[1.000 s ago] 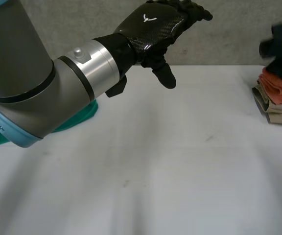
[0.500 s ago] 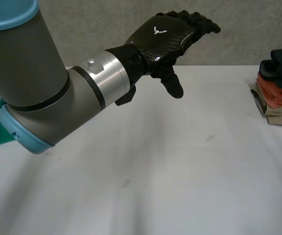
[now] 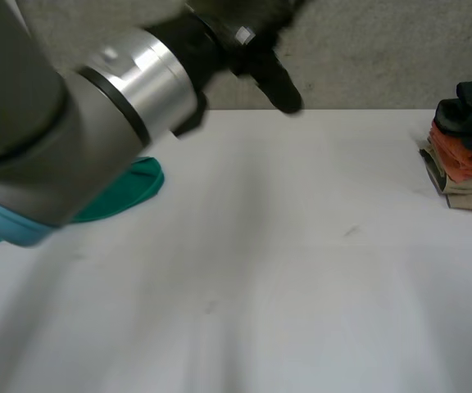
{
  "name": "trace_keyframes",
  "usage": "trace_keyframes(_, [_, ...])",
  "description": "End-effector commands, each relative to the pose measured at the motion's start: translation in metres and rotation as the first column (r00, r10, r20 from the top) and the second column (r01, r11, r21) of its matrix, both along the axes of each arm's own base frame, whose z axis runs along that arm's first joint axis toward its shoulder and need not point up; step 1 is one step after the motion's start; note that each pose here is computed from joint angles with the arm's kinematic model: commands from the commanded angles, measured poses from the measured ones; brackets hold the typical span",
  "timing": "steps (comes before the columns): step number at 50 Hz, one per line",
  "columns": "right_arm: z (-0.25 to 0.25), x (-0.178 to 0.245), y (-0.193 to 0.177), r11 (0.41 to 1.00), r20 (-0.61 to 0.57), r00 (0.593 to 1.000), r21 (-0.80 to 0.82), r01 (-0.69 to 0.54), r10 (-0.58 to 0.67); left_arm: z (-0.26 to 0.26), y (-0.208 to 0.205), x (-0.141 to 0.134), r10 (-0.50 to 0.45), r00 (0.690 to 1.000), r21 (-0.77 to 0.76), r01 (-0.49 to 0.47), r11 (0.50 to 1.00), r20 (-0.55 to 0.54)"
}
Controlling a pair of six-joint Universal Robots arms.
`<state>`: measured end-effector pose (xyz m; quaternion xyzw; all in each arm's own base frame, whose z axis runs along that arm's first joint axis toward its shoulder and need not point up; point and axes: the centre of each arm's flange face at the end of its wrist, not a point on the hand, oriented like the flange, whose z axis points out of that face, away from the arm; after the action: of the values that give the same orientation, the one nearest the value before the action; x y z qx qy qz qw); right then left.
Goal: Fold the laundry.
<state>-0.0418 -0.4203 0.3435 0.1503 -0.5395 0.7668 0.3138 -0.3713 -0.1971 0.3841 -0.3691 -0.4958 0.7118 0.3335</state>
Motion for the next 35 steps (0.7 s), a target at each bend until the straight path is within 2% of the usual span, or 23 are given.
trace_keyframes(1, [0.007, 0.145, 0.049, 0.916, -0.06, 0.917, -0.057, -0.397, 0.394, 0.022, -0.072, 0.075, 0.405, 0.913, -0.036, -0.407, 0.913, -0.048])
trace_keyframes(2, [0.0, 0.16, 0.056, 0.9, -0.053, 0.9, -0.036, -0.435, 0.433, 0.02, -0.082, 0.088, 0.461, 0.887, -0.04, -0.462, 0.886, -0.032])
trace_keyframes(3, [-0.015, 0.188, 0.07, 0.865, -0.03, 0.865, 0.003, -0.502, 0.502, 0.012, -0.1, 0.107, 0.548, 0.836, -0.062, -0.546, 0.835, 0.015])
trace_keyframes(5, [-0.031, 0.214, 0.087, 0.826, -0.004, 0.827, 0.051, -0.561, 0.562, 0.001, -0.115, 0.125, 0.621, 0.78, -0.105, -0.613, 0.783, 0.076])
trace_keyframes(6, [-0.048, 0.237, 0.104, 0.786, 0.014, 0.791, 0.106, -0.609, 0.611, -0.004, -0.121, 0.133, 0.651, 0.751, -0.135, -0.638, 0.758, 0.109])
trace_keyframes(7, [-0.056, 0.246, 0.111, 0.77, 0.019, 0.778, 0.132, -0.624, 0.628, -0.018, -0.134, 0.146, 0.698, 0.692, -0.195, -0.671, 0.716, 0.182])
trace_keyframes(10, [-0.085, 0.271, 0.138, 0.718, 0.02, 0.742, 0.234, -0.655, 0.67, -0.049, -0.156, 0.159, 0.734, 0.609, -0.28, -0.679, 0.678, 0.3])
trace_keyframes(11, [-0.092, 0.274, 0.143, 0.71, 0.019, 0.738, 0.26, -0.655, 0.674, -0.072, -0.172, 0.164, 0.743, 0.563, -0.328, -0.669, 0.667, 0.361])
trace_keyframes(14, [-0.123, 0.284, 0.153, 0.683, 0.032, 0.74, 0.36, -0.636, 0.672, -0.106, -0.199, 0.177, 0.76, 0.496, -0.388, -0.659, 0.644, 0.42])
trace_keyframes(15, [-0.129, 0.285, 0.155, 0.677, 0.037, 0.742, 0.38, -0.63, 0.669, -0.132, -0.218, 0.189, 0.768, 0.452, -0.41, -0.659, 0.63, 0.454])
trace_keyframes(17, [-0.141, 0.286, 0.158, 0.665, 0.048, 0.747, 0.419, -0.618, 0.663, -0.156, -0.234, 0.2, 0.769, 0.423, -0.414, -0.664, 0.623, 0.48])
trace_keyframes(18, [-0.151, 0.287, 0.16, 0.657, 0.06, 0.753, 0.447, -0.607, 0.655, -0.167, -0.241, 0.204, 0.764, 0.418, -0.408, -0.665, 0.626, 0.491])
trace_keyframes(21, [-0.162, 0.284, 0.163, 0.648, 0.077, 0.763, 0.479, -0.592, 0.642, -0.202, -0.261, 0.212, 0.731, 0.438, -0.379, -0.649, 0.66, 0.522])
trace_keyframes(23, [-0.17, 0.283, 0.169, 0.629, 0.094, 0.759, 0.501, -0.595, 0.644, -0.22, -0.269, 0.212, 0.698, 0.473, -0.357, -0.622, 0.697, 0.537])
trace_keyframes(29, [-0.181, 0.278, 0.175, 0.614, 0.11, 0.763, 0.526, -0.588, 0.637, -0.238, -0.275, 0.225, 0.656, 0.52, -0.277, -0.627, 0.728, 0.547])
trace_keyframes(35, [-0.182, 0.276, 0.173, 0.617, 0.111, 0.768, 0.528, -0.583, 0.631, -0.24, -0.25, 0.22, 0.549, 0.591, -0.027, -0.666, 0.746, 0.591])
